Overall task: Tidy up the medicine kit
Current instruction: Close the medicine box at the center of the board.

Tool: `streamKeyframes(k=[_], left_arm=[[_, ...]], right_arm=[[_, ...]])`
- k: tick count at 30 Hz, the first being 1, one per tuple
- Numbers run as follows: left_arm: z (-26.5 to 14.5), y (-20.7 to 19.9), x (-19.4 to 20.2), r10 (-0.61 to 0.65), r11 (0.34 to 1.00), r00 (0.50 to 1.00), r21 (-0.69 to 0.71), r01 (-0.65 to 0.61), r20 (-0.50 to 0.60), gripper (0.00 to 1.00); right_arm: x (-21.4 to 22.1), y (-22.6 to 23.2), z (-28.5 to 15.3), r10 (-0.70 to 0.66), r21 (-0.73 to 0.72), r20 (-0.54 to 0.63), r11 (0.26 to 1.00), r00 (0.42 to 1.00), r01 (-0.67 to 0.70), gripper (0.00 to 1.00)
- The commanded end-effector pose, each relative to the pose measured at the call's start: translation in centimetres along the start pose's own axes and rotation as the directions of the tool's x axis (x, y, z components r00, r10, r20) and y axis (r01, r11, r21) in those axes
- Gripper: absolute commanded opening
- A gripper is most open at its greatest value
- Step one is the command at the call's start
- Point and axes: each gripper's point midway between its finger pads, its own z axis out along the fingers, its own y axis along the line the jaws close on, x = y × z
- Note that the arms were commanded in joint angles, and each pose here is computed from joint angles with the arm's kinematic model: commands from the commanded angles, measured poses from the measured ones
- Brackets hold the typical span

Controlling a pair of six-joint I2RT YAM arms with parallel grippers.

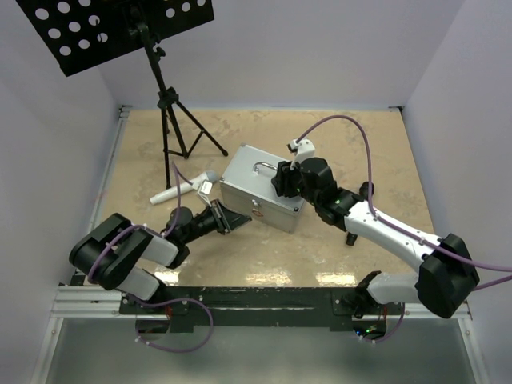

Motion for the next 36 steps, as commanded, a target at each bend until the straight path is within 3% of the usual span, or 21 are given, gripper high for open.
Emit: streamKeyframes(k=[1,13,36], left_arm=[[-1.3,-12.5,-7.0,0.226,0.828,0.898,0.411,-0.382,0.378,0.06],[0.2,-11.6,-6.6,0.229,0.834,0.911,0.414,-0.365,0.342,0.00],[1.9,-9.2,-7.5,0.214,0.873,0.911,0.350,-0.340,0.353,0.00]], right_arm=[[2.6,-0.5,0.2,0.003,0.009,-0.073,1.000,0.997,-0.003,0.39],[3.6,-0.6,0.7,0.000,0.009,-0.102,1.000,0.995,0.001,0.23],[3.7,-0.6,0.6,0.009,0.008,-0.091,1.000,0.996,-0.009,0.15]])
